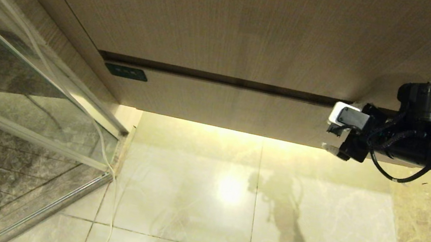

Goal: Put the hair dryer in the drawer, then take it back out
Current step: Pull open the drawer

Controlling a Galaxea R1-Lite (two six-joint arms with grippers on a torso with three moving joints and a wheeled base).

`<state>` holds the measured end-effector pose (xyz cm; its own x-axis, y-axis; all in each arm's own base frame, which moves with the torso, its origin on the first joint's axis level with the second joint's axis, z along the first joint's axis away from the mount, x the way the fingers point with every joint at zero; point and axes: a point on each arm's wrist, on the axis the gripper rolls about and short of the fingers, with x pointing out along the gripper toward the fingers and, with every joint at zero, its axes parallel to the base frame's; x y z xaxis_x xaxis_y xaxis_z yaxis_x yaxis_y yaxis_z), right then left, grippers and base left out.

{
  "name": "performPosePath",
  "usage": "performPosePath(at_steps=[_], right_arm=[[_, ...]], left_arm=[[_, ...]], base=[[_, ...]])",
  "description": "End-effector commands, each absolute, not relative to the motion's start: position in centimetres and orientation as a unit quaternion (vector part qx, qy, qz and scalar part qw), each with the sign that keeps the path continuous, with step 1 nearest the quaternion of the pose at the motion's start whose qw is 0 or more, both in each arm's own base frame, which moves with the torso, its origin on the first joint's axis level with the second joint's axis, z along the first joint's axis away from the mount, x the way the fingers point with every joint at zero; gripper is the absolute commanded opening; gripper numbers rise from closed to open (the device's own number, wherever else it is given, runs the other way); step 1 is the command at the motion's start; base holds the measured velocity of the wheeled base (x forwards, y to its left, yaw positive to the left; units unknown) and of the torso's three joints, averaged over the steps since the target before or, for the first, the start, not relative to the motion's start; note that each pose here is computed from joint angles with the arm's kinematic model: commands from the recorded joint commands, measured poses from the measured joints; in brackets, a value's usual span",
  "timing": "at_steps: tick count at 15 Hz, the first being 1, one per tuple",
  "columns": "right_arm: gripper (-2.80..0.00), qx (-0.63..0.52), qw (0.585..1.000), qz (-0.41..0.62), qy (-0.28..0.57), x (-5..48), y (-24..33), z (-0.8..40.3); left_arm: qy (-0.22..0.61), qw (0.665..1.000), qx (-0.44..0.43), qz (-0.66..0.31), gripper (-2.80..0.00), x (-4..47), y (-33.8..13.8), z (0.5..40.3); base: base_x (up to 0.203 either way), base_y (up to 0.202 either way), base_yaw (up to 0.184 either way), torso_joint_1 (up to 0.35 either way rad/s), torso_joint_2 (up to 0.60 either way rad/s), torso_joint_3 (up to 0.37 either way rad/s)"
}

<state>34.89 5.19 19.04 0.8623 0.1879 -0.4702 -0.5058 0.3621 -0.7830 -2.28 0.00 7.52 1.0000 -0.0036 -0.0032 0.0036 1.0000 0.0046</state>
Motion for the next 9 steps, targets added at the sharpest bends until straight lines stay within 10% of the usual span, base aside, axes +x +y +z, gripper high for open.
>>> performPosePath(at_steps=[1,9], right_arm=[[0.0,-0.507,0.817,0.207,0.178,34.8,5.0,19.0],[0.0,-0.479,0.826,0.197,0.221,33.6,4.8,19.0]], left_arm=[[0.002,1.0,0.002,-0.002,-2.8,-2.3,0.0,7.5],[0.002,1.0,0.002,-0.002,-2.8,-2.3,0.0,7.5]], base=[[0.0,0.0,0.0,0.0,0.0,0.0],[0.0,0.0,0.0,0.0,0.0,0.0]])
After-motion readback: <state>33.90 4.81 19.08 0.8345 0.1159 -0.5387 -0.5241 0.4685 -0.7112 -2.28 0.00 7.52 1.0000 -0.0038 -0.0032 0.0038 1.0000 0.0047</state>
